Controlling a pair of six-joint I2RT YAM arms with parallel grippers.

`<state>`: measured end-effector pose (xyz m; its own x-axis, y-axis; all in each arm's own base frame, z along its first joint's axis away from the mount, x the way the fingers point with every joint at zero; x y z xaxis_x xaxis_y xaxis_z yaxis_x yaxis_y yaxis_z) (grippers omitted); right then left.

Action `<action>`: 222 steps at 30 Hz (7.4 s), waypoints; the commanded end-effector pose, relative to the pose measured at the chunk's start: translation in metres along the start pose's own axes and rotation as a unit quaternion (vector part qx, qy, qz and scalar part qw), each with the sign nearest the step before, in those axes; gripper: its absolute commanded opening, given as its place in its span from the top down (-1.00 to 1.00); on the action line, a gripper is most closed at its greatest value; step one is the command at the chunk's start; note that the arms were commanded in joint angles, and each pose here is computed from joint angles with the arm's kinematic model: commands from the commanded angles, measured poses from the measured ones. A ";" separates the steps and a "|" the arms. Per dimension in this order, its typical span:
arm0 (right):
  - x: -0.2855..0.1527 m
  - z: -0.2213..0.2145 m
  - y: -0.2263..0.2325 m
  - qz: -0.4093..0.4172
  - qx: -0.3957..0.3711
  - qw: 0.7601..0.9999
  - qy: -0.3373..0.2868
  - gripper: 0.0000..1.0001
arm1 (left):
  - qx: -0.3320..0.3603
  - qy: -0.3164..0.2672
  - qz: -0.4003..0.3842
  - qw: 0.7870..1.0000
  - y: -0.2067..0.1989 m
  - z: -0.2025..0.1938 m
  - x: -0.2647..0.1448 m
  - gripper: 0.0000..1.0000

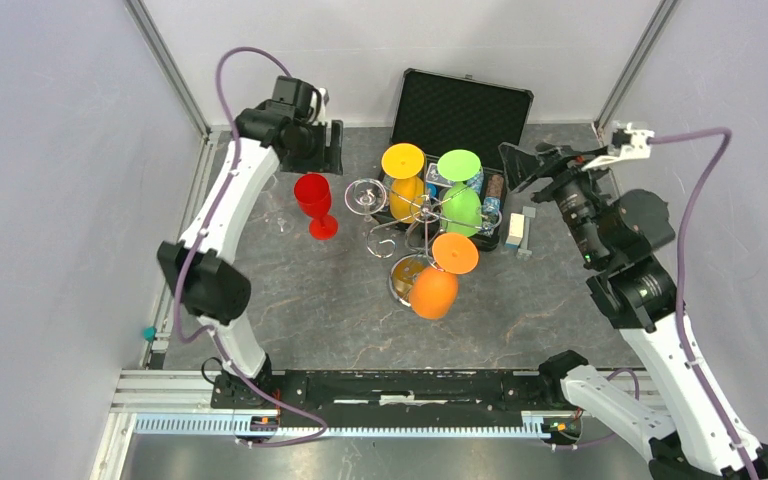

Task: Take the wine glass off the wine glass rack

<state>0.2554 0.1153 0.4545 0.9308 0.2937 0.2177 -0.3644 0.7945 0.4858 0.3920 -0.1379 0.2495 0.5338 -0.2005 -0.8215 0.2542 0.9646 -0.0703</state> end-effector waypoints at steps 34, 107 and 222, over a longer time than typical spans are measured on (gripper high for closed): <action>0.058 -0.072 0.015 0.073 0.150 0.961 0.220 0.10 | -0.075 -0.287 0.052 0.954 0.024 0.016 -0.107 -1.00; 0.027 -0.078 0.036 0.091 0.317 0.926 0.183 1.00 | -0.112 -0.346 0.045 0.930 0.028 0.017 -0.141 -1.00; 0.002 -0.024 0.076 0.391 0.542 0.743 0.034 0.38 | 0.043 -0.341 -0.725 0.597 -0.186 -0.006 -0.365 0.95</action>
<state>0.2201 0.1805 0.4849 0.3799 0.4586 0.8033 -0.5041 -0.6255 0.5955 0.2100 -0.2645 0.5117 0.0334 -0.9046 0.4250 0.6840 -0.2894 -0.6696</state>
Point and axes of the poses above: each gripper's point midway between its finger pads, its own x axis out along the fingers, its own y axis along the line the jaws close on, z = x × y, the point moved 2 cm from there along -x, back along the fingers, and after that the axes turned 6 degrees about x, right-handed, at the moved point
